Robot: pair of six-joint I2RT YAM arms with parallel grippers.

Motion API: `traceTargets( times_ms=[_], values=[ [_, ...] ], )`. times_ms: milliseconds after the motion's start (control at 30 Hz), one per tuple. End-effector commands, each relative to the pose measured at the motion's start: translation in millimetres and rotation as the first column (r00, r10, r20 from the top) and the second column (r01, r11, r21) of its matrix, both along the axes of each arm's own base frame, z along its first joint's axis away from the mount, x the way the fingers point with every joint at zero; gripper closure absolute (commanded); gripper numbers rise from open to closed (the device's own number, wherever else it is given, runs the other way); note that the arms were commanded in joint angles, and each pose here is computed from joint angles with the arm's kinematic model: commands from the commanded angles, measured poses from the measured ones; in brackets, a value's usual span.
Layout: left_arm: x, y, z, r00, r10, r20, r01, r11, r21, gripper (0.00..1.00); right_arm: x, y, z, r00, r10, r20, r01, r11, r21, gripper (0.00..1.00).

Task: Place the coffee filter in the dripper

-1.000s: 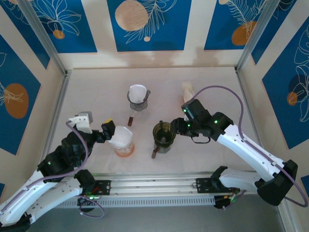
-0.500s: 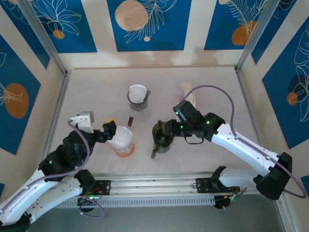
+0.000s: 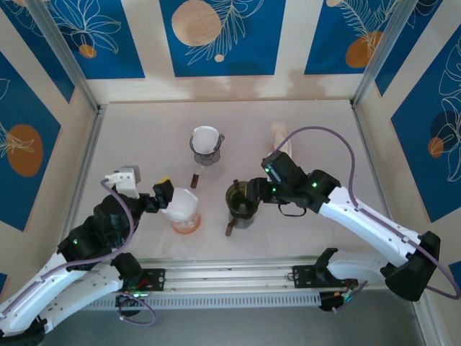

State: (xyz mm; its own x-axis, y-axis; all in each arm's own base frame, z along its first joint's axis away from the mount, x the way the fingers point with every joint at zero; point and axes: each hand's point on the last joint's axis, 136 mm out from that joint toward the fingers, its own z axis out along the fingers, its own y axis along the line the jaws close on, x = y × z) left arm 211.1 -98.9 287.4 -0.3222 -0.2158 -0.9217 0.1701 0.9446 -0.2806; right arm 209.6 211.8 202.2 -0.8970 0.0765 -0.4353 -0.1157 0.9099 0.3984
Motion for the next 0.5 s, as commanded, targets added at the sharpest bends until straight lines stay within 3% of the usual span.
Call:
traceTargets(
  times_ms=[0, 467],
  values=[
    [0.0, 2.3, 15.2, 0.999, 0.005, 0.032, -0.004, 1.000, -0.026, 0.00, -0.1, -9.2, 0.3, 1.000, -0.022, 0.009, 0.022, 1.000, -0.019, 0.43],
    [-0.3, 4.0, 13.2, 1.000, 0.011, 0.030, -0.010, 1.000, -0.021, 0.00, -0.9, 29.1, -10.3, 0.997, 0.071, -0.043, -0.070, 0.997, 0.031, 0.43]
  ],
)
